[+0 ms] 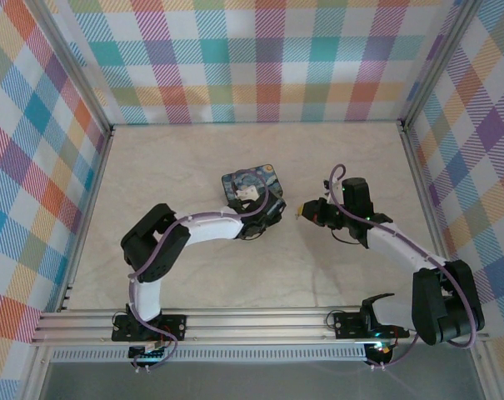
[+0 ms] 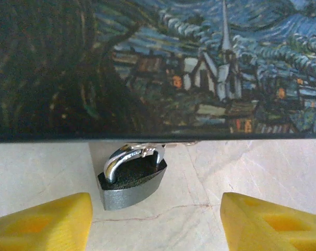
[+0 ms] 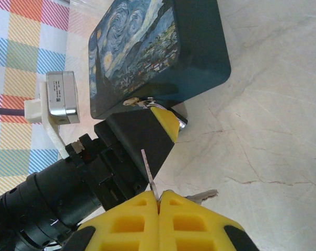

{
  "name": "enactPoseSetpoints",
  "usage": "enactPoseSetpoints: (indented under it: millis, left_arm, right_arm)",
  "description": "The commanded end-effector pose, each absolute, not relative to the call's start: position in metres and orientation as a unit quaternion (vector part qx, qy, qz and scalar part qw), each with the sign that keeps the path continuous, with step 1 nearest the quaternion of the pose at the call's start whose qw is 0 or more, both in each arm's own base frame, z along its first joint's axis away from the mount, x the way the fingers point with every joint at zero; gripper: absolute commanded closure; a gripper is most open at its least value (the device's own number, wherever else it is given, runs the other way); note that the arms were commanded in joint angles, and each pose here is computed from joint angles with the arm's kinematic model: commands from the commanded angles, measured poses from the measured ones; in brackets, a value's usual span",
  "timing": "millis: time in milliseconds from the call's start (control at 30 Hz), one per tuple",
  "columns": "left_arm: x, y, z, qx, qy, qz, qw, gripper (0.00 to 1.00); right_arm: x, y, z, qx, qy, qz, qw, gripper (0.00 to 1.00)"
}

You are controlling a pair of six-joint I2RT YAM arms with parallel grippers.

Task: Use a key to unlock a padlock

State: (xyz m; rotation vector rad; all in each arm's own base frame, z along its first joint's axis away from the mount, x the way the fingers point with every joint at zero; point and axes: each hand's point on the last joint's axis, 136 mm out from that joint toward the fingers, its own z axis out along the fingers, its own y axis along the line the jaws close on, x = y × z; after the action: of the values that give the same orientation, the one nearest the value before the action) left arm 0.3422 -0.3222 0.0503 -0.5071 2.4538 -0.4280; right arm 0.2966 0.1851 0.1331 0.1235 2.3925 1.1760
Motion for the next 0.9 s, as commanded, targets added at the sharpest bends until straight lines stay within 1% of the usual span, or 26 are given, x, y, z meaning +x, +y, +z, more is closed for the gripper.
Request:
enactPoseSetpoints:
  millis: [0,133,167,233,333,467,533,633,733,867]
  left_arm:
    - [0.345,-0.319,0.044,-0.199,0.921,-0.13,0.308,0.37]
    - [0.346,-0.323,0.049,-0.194,0.926,-0.127,0.297,0.37]
    - [0.339,-0.319,0.05,-0.184,0.935,-0.109,0.281,0.37]
    - [0.335,-0.32,0.059,-0.155,0.95,-0.106,0.251,0.38]
    - [0.325,-0.318,0.069,-0.099,0.965,-0.141,0.196,0.47]
    - [0.319,-0.306,0.079,-0.05,0.969,-0.192,0.15,0.47]
    - [0.319,-0.305,0.081,-0.045,0.965,-0.214,0.143,0.47]
    - [0.318,-0.3,0.087,-0.039,0.968,-0.205,0.14,0.44]
    - [0.318,-0.304,0.108,-0.03,0.963,-0.223,0.15,0.43]
    - [0.317,-0.321,0.142,0.011,0.946,-0.288,0.152,0.5]
  right_arm:
    - [0.291,0.184,0.135,0.033,0.87,0.432,0.235,1.0]
    - [0.288,0.184,0.135,0.023,0.87,0.436,0.227,1.0]
    - [0.287,0.185,0.136,0.018,0.869,0.44,0.225,1.0]
    - [0.285,0.187,0.14,0.006,0.867,0.447,0.219,1.0]
    - [0.28,0.194,0.148,-0.019,0.862,0.463,0.203,1.0]
    - [0.277,0.199,0.156,-0.038,0.854,0.479,0.2,1.0]
    - [0.276,0.2,0.156,-0.045,0.852,0.483,0.198,1.0]
    - [0.276,0.198,0.151,-0.043,0.858,0.474,0.194,1.0]
    - [0.271,0.202,0.155,-0.054,0.85,0.489,0.19,1.0]
    - [0.267,0.206,0.162,-0.07,0.84,0.506,0.185,1.0]
